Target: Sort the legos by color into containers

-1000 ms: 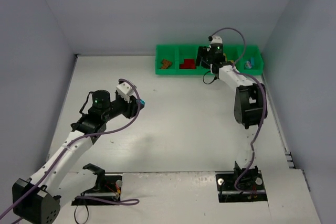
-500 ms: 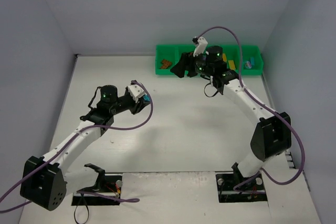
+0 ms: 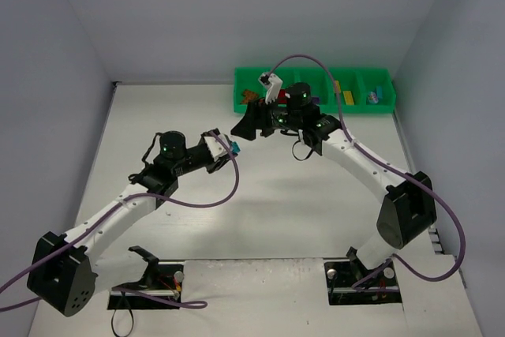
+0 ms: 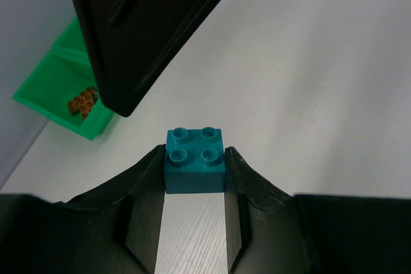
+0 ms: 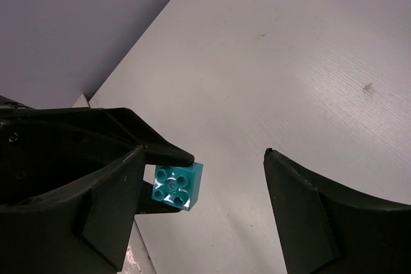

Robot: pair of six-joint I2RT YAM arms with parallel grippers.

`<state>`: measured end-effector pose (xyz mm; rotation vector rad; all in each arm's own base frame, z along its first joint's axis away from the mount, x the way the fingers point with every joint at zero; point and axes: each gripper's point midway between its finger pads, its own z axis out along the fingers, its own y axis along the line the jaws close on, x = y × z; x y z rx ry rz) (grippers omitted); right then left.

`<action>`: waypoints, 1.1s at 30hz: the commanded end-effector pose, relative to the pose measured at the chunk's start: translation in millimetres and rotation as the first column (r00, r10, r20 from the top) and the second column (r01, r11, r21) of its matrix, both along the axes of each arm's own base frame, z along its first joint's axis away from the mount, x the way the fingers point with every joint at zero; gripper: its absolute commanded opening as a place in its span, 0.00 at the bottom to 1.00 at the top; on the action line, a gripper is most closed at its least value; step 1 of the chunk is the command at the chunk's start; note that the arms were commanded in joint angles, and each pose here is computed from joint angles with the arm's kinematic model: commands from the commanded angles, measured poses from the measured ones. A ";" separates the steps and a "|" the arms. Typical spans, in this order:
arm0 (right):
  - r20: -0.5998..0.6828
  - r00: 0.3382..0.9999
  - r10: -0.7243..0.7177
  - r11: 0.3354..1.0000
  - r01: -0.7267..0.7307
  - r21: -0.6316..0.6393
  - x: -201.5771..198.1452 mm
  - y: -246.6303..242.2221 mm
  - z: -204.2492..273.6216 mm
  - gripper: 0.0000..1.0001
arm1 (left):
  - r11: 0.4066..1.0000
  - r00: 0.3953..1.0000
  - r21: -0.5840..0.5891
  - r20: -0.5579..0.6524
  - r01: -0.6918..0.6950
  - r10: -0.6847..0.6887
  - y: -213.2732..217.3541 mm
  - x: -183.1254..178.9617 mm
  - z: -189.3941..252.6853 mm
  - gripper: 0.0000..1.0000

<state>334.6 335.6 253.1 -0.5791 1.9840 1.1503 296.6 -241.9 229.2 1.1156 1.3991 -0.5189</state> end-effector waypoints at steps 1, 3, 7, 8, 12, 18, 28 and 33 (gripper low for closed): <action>0.057 0.997 0.048 0.997 -0.051 0.061 -7.8 15.6 26.9 0.71 | 0.999 0.986 -0.054 0.168 0.003 0.006 -7.5 10.4 53.1 0.04; 0.054 0.997 0.057 0.996 -0.060 0.059 -11.6 18.9 25.1 0.71 | 0.998 0.985 -0.058 0.174 0.000 0.010 -9.7 11.0 54.9 0.04; 0.039 0.997 0.067 0.996 -0.069 0.052 -17.2 20.6 18.8 0.71 | 0.997 0.982 -0.067 0.181 -0.032 0.043 -7.8 17.2 58.1 0.04; 0.035 0.997 0.071 0.996 -0.073 0.049 -18.8 20.5 16.1 0.70 | 0.997 0.982 -0.068 0.184 -0.036 0.048 -7.7 18.5 58.8 0.04; 0.020 0.996 0.081 0.996 -0.082 0.038 -23.4 20.5 7.1 0.70 | 0.996 0.981 -0.079 0.184 -0.050 0.064 -7.0 21.2 62.2 0.04; -0.006 0.995 0.103 0.995 -0.103 0.014 -26.7 24.3 -10.2 0.66 | 0.995 0.982 -0.092 0.176 -0.045 0.061 -8.7 20.2 63.5 0.04; -0.005 0.991 0.132 0.991 -0.132 -0.011 -23.5 36.3 -23.1 0.34 | 0.997 0.987 -0.080 0.155 -0.024 0.036 -13.9 20.9 53.7 0.04; 0.000 0.992 0.129 0.991 -0.128 -0.038 -20.4 34.5 -31.2 0.00 | 0.996 0.987 -0.078 0.152 -0.044 0.056 -12.9 25.7 50.6 0.04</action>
